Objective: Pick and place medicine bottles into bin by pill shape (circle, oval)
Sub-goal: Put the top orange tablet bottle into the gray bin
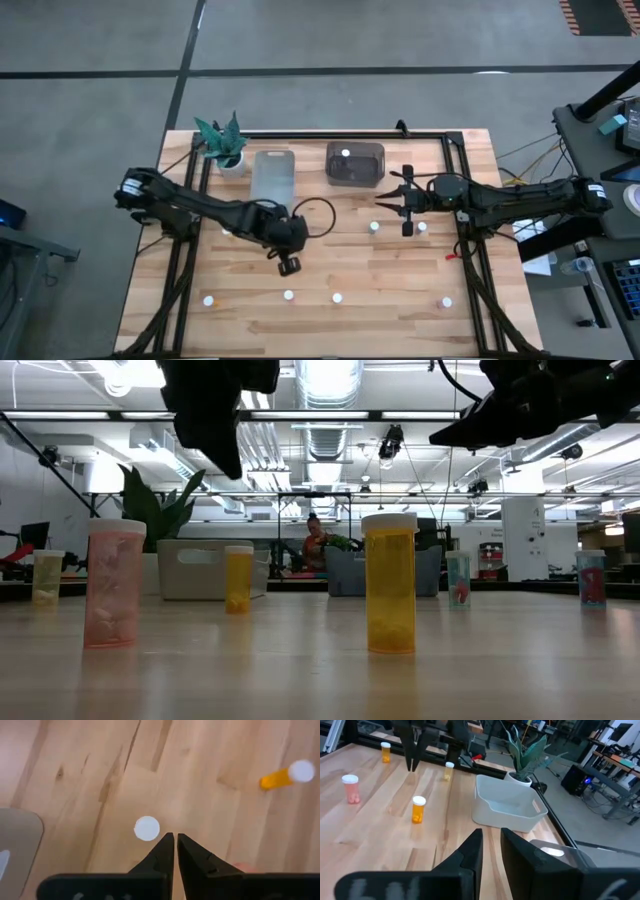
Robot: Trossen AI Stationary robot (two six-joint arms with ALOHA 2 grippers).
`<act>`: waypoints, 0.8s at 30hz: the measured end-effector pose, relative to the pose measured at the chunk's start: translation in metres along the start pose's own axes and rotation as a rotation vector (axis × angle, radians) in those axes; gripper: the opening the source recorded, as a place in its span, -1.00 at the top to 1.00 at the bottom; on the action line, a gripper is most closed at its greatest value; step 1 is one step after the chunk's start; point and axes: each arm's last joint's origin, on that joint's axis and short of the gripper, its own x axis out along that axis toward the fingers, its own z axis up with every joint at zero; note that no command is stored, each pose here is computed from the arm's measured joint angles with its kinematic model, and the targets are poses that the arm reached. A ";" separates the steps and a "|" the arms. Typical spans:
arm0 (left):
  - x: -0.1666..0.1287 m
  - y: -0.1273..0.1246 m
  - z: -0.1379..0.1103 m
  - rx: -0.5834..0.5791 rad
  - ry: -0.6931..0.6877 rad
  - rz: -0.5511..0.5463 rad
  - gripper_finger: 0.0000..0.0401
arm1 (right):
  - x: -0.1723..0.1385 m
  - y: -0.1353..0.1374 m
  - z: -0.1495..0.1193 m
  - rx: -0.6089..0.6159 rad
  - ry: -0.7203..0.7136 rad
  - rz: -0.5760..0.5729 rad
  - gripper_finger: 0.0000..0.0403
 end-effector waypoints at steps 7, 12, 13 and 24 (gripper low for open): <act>0.014 -0.001 -0.002 0.020 0.036 0.015 0.97 | 0.000 0.000 0.000 0.001 0.000 0.000 0.71; 0.019 -0.001 -0.003 0.040 0.050 0.023 0.92 | 0.000 0.000 -0.001 0.002 0.005 0.001 0.71; 0.019 -0.001 -0.003 0.047 0.050 0.023 0.87 | 0.000 0.000 -0.002 0.002 0.006 0.001 0.71; 0.055 -0.002 -0.004 0.122 0.078 0.154 -0.10 | 0.000 0.001 -0.003 0.001 0.010 0.002 0.71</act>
